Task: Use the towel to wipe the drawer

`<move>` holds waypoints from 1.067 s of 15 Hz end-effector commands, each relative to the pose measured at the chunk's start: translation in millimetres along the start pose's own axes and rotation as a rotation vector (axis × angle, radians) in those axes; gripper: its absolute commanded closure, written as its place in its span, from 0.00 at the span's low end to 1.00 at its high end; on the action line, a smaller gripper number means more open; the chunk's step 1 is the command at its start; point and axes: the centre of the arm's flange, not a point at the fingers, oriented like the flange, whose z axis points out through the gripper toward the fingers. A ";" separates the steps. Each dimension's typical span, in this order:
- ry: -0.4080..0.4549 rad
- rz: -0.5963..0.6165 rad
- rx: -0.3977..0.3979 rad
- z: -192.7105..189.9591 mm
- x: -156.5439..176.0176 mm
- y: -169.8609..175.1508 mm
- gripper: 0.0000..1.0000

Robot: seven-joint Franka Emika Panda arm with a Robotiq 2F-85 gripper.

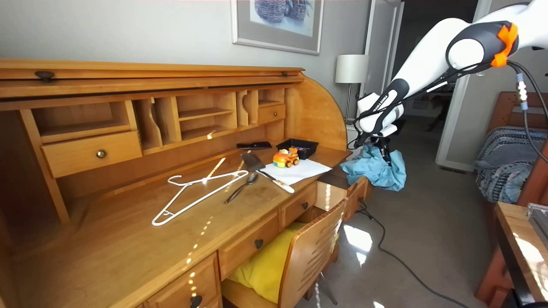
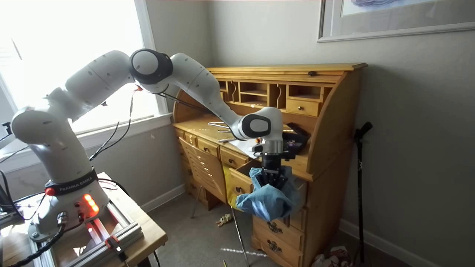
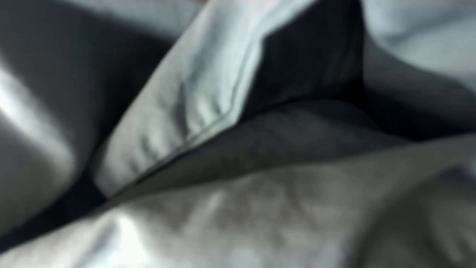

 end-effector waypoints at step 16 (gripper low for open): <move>0.000 -0.004 0.001 -0.2 -0.5 0.7 0.98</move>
